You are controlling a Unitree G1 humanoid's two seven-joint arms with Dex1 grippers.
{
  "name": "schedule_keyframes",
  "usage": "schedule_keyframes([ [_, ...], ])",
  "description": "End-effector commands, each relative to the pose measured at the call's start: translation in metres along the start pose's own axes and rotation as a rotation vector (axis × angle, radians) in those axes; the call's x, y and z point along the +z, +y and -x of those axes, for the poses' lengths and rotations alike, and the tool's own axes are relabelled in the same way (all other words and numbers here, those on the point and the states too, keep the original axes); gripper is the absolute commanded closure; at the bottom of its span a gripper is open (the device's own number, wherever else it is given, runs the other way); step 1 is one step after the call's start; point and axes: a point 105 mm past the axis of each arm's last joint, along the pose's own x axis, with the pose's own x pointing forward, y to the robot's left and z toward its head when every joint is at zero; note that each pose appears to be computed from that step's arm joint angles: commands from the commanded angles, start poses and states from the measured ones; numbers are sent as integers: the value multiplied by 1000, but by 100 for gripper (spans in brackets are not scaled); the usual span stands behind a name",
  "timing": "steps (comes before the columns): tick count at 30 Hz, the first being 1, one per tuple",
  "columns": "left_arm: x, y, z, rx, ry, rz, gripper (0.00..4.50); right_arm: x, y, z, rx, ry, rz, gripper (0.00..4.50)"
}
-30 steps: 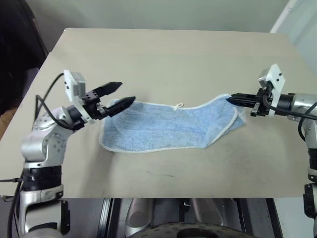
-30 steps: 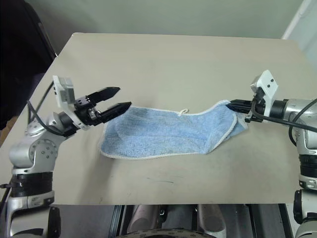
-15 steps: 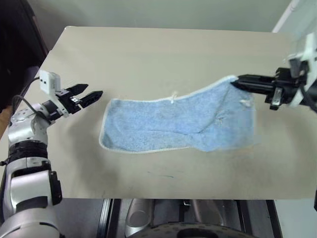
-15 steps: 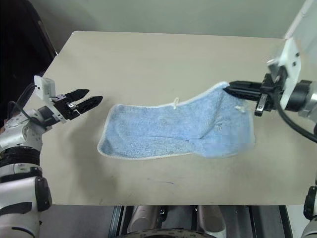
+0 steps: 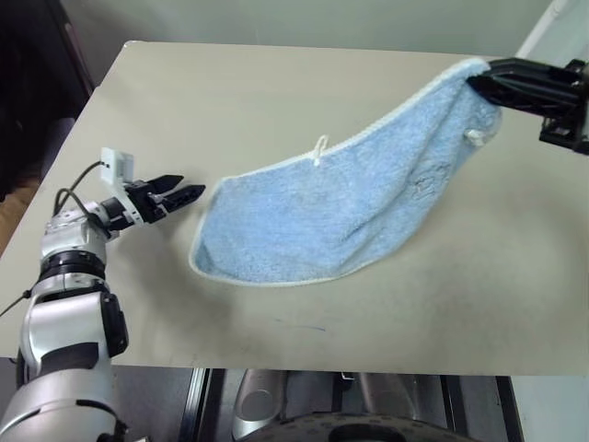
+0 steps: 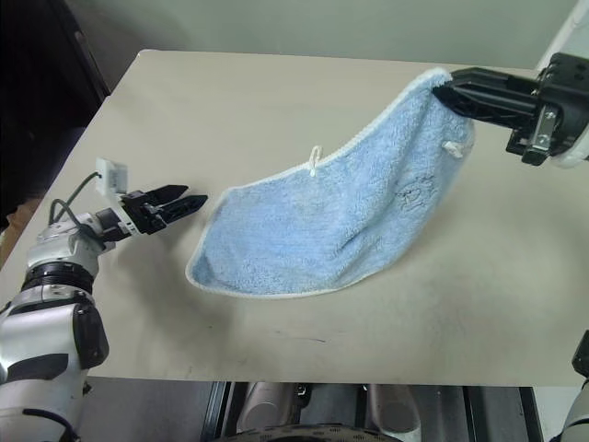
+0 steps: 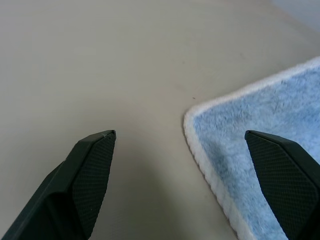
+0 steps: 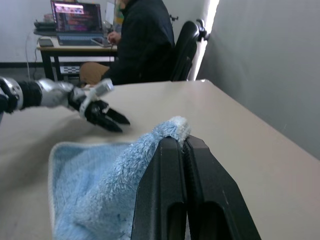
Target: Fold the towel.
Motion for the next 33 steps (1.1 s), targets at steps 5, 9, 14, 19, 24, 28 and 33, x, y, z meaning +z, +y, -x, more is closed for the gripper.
schedule_keyframes([
  [5,10,-14,-21,-80,2,-41,0,33,15,2,36,-60,71,448],
  [9,3,-23,-33,-128,51,-46,0,36,18,1,58,-55,60,448],
  [14,-6,-40,-43,-246,148,-97,0,25,20,0,59,-13,42,448],
  [19,3,-44,-52,-250,122,-122,0,20,22,0,56,-4,37,448],
  [24,9,-49,-64,-253,126,-151,0,21,23,0,55,-6,40,448],
  [28,14,-49,-69,-236,131,-164,0,20,24,-1,55,-6,41,448],
  [33,9,-50,-80,-198,214,-213,0,21,25,-2,58,-7,42,448],
])
